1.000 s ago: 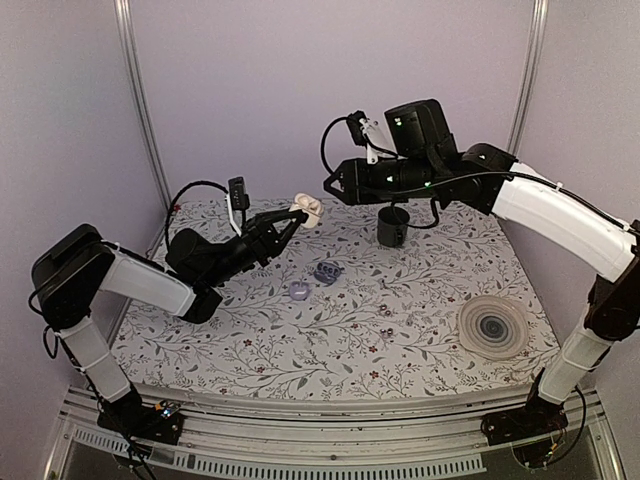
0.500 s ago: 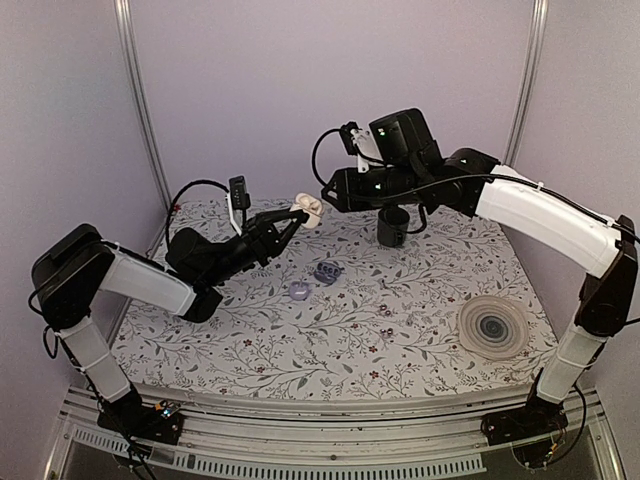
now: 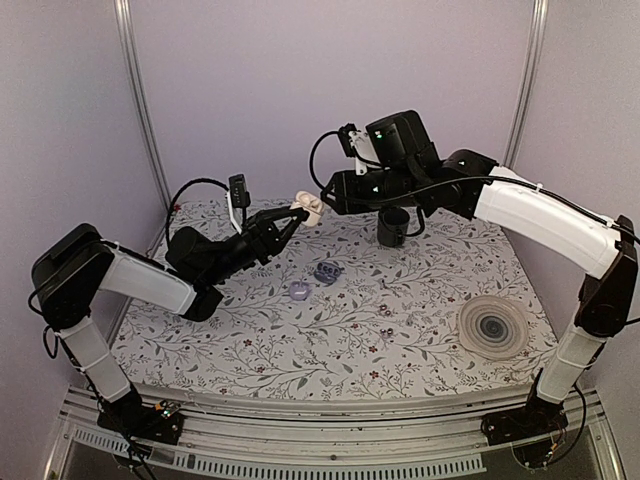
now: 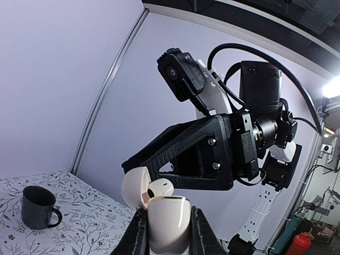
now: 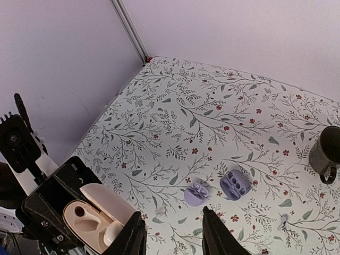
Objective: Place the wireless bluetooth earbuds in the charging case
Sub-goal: Adjust the right earbud in the right side groove of the charging case.
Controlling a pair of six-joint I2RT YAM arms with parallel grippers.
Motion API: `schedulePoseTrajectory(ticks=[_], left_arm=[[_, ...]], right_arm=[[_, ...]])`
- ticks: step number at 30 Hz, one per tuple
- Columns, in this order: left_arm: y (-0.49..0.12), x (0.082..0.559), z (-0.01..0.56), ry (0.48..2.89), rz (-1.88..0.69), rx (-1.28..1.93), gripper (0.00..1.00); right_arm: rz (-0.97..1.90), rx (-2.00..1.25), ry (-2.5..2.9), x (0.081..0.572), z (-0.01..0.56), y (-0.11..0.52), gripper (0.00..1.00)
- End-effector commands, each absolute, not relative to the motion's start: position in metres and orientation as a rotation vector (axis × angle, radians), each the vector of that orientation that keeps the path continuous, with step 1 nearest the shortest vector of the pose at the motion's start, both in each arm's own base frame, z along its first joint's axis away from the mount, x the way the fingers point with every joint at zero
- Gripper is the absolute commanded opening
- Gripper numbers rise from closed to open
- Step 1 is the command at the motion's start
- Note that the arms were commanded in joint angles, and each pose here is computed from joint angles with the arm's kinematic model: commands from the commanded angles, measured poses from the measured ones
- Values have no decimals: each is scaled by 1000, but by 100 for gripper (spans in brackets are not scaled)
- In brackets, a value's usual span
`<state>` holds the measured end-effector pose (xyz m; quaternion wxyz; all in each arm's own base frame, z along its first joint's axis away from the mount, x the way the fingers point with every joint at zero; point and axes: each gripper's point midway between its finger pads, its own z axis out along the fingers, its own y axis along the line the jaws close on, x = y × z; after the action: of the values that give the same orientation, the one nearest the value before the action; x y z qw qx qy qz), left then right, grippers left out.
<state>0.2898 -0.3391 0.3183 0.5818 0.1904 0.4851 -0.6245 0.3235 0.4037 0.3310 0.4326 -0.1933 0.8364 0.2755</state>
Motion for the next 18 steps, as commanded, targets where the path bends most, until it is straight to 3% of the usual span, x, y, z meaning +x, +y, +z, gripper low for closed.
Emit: schedulePoseTrajectory(ticks=[1, 18], left_arm=[[-311, 255, 384, 764, -1461, 462, 0], [-313, 259, 382, 773, -1468, 455, 0]], right_arm=[[682, -498, 2072, 317, 334, 404, 38], [630, -435, 2057, 315, 341, 388, 38]])
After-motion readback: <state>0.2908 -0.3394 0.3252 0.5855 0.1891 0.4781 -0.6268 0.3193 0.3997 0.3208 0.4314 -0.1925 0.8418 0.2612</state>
